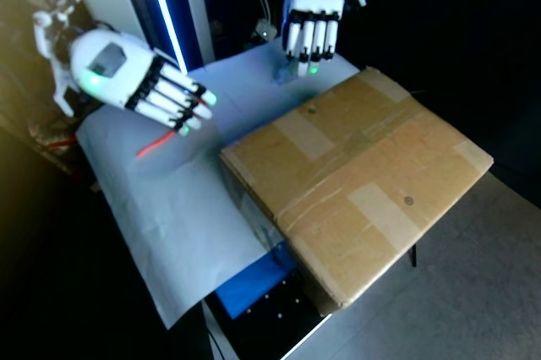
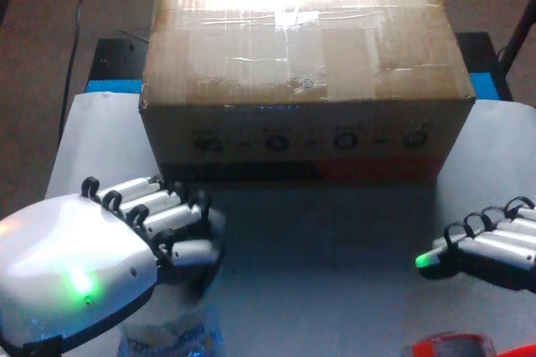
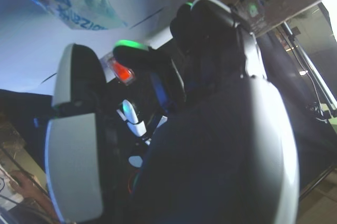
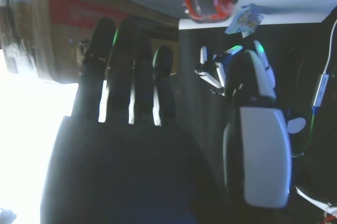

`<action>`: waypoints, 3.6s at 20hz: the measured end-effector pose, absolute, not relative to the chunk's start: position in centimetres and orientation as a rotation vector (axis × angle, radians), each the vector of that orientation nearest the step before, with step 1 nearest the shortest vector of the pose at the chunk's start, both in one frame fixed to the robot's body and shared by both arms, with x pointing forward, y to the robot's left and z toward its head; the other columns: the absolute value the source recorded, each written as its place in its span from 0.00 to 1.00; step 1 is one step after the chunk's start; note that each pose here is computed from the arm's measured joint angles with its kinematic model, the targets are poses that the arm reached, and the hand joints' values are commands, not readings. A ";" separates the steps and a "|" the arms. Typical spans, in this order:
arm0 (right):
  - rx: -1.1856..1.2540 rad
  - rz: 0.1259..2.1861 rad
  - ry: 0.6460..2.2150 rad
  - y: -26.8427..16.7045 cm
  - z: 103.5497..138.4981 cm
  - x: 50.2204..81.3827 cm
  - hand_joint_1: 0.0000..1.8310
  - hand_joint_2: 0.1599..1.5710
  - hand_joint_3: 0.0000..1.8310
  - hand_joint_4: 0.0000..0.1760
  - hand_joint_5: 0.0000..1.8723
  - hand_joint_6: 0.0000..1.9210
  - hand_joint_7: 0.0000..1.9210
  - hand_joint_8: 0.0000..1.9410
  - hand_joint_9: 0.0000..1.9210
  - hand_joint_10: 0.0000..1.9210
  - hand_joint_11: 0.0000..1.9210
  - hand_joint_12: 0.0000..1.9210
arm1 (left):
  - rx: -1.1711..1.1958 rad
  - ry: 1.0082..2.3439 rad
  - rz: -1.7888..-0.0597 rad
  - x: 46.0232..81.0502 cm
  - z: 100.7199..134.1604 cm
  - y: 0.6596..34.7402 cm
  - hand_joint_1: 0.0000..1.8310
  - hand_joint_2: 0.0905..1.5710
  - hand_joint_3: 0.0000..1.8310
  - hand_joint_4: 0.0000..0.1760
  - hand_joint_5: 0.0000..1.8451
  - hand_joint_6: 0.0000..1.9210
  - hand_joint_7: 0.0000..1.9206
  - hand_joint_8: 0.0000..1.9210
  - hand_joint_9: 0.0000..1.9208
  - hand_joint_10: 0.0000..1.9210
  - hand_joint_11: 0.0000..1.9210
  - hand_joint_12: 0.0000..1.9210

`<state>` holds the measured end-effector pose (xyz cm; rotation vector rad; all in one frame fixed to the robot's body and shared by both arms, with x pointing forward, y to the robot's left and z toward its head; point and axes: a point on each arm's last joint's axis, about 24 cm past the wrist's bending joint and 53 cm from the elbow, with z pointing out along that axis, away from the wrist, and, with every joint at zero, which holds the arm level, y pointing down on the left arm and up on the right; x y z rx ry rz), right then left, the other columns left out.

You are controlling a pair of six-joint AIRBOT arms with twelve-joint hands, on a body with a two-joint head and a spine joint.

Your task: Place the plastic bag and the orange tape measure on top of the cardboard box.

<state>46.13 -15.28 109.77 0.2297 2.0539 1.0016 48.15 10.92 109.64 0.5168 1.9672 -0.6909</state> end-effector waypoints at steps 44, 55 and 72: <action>0.349 0.954 2.063 -15.8 103.3 48.0 0.65 0.68 0.00 0.00 0.54 0.47 0.50 0.86 0.61 0.95 0.66 1.00 | 0.135 2.060 -0.679 50.0 102.7 14.7 0.73 0.77 0.00 0.00 0.35 0.63 0.40 0.70 0.41 0.82 0.37 0.86; 0.224 0.967 2.052 -14.3 105.1 49.5 0.68 0.73 0.00 0.00 0.47 0.44 0.42 0.81 0.55 0.82 0.55 0.89 | 0.028 2.055 -0.742 51.7 103.7 15.9 0.73 0.77 0.00 0.00 0.34 0.64 0.36 0.73 0.44 0.77 0.45 0.81; 0.046 1.000 1.722 -14.7 117.0 51.1 0.69 0.70 0.00 0.00 0.57 0.32 0.43 0.78 0.51 1.00 0.55 1.00 | 0.197 1.638 -0.839 53.9 118.6 13.8 0.74 0.73 0.00 0.00 0.42 0.58 0.43 0.62 0.47 0.70 0.39 0.73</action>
